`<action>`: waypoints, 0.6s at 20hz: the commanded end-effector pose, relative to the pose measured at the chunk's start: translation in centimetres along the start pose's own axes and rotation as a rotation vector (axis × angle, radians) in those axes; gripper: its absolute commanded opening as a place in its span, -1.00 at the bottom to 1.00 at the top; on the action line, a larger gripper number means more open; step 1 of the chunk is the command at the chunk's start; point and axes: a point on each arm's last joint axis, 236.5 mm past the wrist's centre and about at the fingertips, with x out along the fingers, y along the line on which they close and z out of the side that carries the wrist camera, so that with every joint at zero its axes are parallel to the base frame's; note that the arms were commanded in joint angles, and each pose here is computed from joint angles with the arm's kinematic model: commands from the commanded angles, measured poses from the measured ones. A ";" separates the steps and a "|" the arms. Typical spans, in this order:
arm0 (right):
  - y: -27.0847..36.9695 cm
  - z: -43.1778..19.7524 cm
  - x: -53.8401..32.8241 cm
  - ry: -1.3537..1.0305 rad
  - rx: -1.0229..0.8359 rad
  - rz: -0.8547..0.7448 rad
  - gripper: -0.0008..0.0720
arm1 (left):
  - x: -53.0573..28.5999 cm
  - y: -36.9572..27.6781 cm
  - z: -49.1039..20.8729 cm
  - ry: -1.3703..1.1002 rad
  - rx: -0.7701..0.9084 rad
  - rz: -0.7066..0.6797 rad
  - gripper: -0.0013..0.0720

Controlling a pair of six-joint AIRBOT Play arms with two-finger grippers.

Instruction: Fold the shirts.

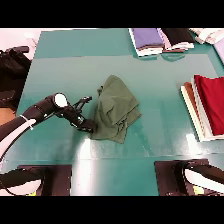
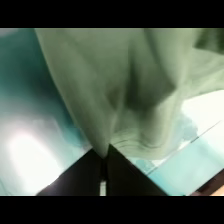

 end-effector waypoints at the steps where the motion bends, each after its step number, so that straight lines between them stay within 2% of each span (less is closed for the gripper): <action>1: -0.1 -1.2 0.6 0.036 0.021 0.006 -0.92 | -3.8 0.8 2.9 -0.120 0.020 0.024 -0.91; 6: -1.6 -11.2 6.7 0.280 0.168 0.038 -0.92 | -18.6 6.3 8.3 -0.505 -0.038 0.220 -0.90; 8: -2.1 -16.1 10.2 0.371 0.259 0.066 -0.91 | -21.3 7.5 8.5 -0.561 -0.048 0.267 -0.91; 9: -1.9 -18.6 12.1 0.420 0.320 0.095 -0.85 | -21.8 7.8 8.6 -0.569 -0.057 0.270 -0.90; 11: -1.0 -22.3 15.8 0.486 0.457 0.173 0.28 | -21.8 8.0 8.5 -0.567 -0.061 0.271 -0.90; 12: -0.5 -23.6 17.8 0.495 0.518 0.202 0.41 | -21.7 8.0 8.5 -0.566 -0.062 0.270 -0.90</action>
